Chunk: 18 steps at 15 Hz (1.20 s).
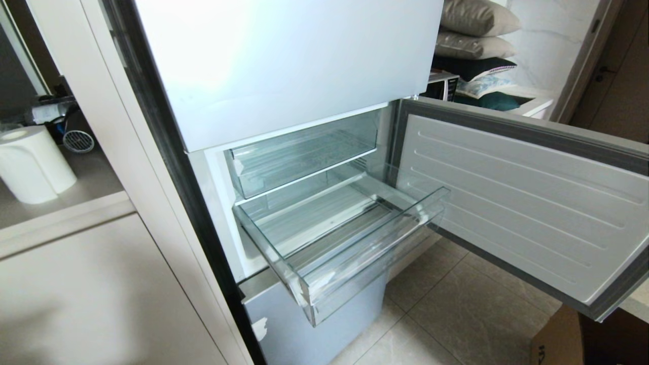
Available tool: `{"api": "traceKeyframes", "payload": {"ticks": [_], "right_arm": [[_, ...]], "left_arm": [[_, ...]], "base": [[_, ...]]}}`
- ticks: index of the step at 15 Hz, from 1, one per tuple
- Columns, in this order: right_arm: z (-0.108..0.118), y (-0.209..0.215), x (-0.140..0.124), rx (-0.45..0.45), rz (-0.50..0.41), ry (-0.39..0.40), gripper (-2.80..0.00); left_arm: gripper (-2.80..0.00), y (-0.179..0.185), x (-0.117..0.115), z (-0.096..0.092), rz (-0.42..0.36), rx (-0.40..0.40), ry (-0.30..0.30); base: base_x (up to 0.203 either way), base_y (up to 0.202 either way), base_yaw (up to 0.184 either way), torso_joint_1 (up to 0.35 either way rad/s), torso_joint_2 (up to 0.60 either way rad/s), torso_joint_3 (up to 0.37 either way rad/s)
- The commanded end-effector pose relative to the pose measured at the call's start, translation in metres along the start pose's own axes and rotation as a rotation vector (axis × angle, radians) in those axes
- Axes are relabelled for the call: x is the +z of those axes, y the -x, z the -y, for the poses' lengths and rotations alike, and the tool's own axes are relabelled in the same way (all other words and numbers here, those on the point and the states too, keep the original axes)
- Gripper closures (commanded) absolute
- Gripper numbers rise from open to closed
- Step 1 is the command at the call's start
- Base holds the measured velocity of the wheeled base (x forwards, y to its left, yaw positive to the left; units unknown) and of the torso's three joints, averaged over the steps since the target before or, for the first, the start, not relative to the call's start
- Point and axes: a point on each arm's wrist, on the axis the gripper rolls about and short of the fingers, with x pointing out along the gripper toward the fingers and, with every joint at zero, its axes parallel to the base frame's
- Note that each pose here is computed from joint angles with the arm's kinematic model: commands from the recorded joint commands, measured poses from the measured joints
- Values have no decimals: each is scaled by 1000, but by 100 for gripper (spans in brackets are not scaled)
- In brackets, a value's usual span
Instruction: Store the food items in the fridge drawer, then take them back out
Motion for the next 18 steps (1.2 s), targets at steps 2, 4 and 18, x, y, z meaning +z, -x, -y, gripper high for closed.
{"api": "traceKeyframes", "payload": {"ticks": [2,4,18], "right_arm": [[0,6,2,-4,8,1,0],[0,21,12,-15,41,7,0],[-167,226,-45,707,-64,280,0]], "left_arm": [[0,0,0,0,0,1,0],[0,0,0,0,0,1,0],[0,0,0,0,0,1,0]], "base": [[0,0,0,0,0,0],[0,0,0,0,0,0],[0,0,0,0,0,0]]}}
